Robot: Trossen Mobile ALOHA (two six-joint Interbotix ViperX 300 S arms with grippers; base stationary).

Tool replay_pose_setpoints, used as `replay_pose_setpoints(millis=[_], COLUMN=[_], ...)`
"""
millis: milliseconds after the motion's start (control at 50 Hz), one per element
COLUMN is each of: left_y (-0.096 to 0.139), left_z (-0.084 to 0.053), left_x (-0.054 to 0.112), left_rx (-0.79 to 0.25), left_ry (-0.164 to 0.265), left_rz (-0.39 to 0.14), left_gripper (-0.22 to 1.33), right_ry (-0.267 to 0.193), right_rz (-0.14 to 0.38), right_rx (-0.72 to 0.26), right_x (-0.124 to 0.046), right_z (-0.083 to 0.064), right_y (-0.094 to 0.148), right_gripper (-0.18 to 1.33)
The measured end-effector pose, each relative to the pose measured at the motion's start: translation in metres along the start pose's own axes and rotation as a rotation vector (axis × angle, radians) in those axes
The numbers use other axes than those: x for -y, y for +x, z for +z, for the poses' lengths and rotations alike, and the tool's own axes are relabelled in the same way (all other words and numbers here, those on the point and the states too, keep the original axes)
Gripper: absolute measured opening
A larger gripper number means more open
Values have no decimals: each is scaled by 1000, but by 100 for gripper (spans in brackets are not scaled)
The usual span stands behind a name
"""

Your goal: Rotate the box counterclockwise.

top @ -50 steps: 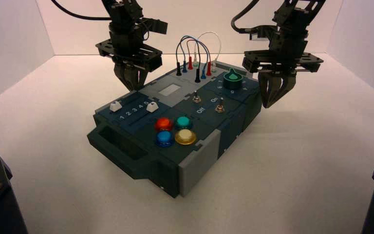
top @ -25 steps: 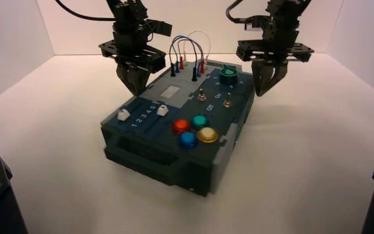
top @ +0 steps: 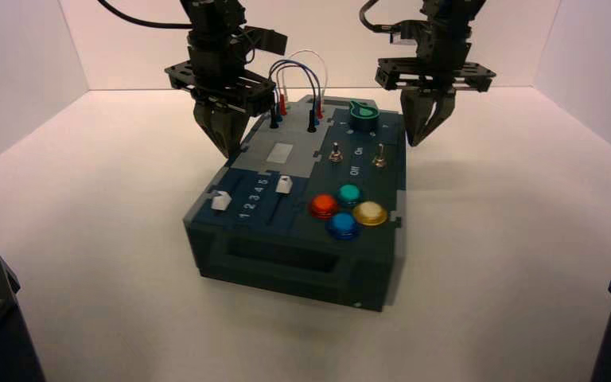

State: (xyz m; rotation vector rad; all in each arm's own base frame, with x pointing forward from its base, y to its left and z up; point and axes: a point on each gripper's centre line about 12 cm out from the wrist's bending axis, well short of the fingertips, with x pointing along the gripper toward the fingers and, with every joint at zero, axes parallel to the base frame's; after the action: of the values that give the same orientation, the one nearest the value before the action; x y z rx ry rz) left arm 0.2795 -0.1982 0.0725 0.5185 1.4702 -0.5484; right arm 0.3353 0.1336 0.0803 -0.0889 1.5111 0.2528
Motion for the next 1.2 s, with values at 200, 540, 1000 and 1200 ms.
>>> replay_pose_setpoints(millis=[200,540,1000,1200], left_y=[0,0,-31,-63], left_z=[0,0,-13,-25], left_x=[3,8,7,-13], left_rx=[0,0,122,212], left_ry=[6,21,-16,-89], left_rz=[0,-1,-14,1], left_gripper=[-14,-14,-15,-15], right_ry=[-2,-11,-62,-67], right_rz=[3,1,7,18], right_rx=[7,22,37,94], right_x=[-2,-3,-16,-15], right_z=[9,18,-29,-49], right_y=[-3,-11,-30,-56], right_gripper=[-16,-16,-14,-14])
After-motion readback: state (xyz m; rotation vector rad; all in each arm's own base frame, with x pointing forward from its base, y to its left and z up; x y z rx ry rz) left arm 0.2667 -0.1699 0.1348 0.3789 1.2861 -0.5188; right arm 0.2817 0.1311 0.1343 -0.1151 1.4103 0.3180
